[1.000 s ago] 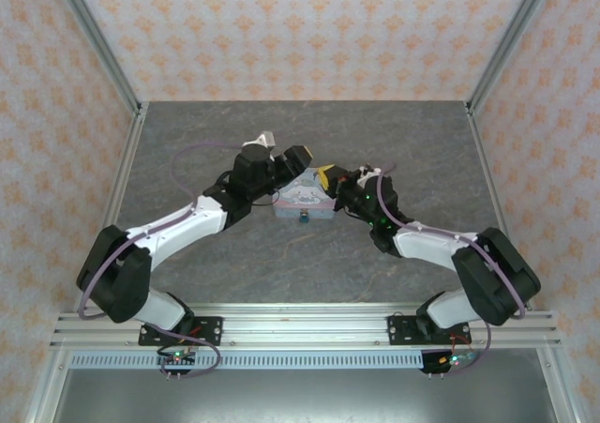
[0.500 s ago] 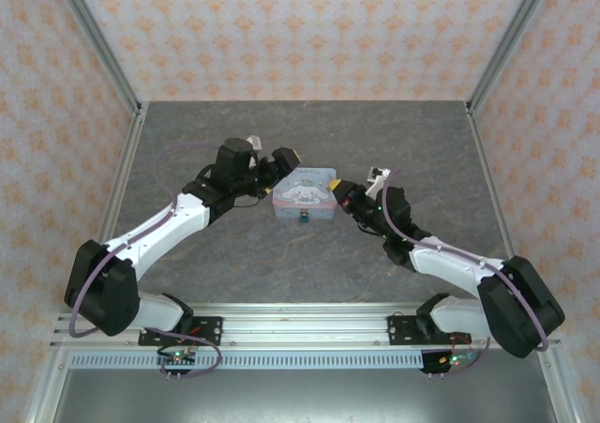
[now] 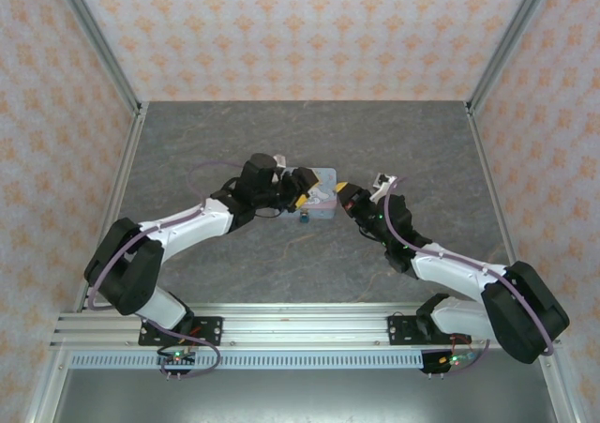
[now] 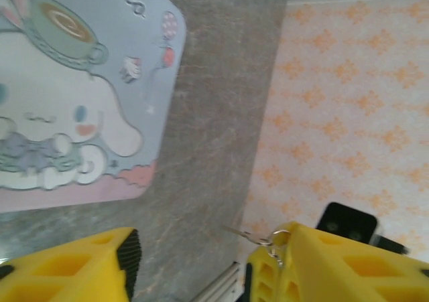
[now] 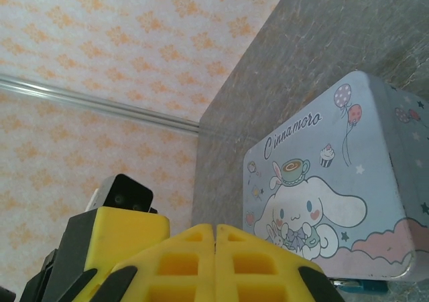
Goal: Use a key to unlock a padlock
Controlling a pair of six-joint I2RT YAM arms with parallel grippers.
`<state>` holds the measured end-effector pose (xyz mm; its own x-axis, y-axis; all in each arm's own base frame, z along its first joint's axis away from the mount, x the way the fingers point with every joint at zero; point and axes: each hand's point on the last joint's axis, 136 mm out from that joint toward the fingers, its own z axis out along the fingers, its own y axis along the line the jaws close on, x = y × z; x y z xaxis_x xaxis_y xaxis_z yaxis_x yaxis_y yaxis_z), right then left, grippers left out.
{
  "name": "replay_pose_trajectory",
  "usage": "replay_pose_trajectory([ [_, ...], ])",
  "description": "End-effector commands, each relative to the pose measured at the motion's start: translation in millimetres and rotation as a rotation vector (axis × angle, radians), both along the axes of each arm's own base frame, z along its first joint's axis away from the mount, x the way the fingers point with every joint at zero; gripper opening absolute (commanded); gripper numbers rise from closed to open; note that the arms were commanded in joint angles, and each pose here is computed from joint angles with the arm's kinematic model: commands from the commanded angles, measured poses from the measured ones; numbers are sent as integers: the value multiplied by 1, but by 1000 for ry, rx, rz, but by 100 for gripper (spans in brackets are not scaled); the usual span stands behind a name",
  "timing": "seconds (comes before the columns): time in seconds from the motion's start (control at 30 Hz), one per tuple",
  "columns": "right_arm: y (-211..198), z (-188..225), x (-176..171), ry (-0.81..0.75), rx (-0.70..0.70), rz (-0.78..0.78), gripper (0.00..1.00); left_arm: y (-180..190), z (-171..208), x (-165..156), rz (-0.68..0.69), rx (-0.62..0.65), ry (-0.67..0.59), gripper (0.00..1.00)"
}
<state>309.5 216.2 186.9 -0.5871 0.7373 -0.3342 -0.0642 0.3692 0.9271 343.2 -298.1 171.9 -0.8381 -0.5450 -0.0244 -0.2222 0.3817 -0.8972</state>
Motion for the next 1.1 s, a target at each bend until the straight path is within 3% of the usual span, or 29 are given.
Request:
replay_pose_trajectory([
  [0.0,-6,15,4,-27,71,-56,0,-6,15,15,78,-106,-39,55],
  [0.4,0,12,11,-3,113,-58,0,-17,15,23,122,-154,-45,39],
  [1.07,3,12,11,2,115,-44,0,-41,16,23,90,-161,-51,29],
])
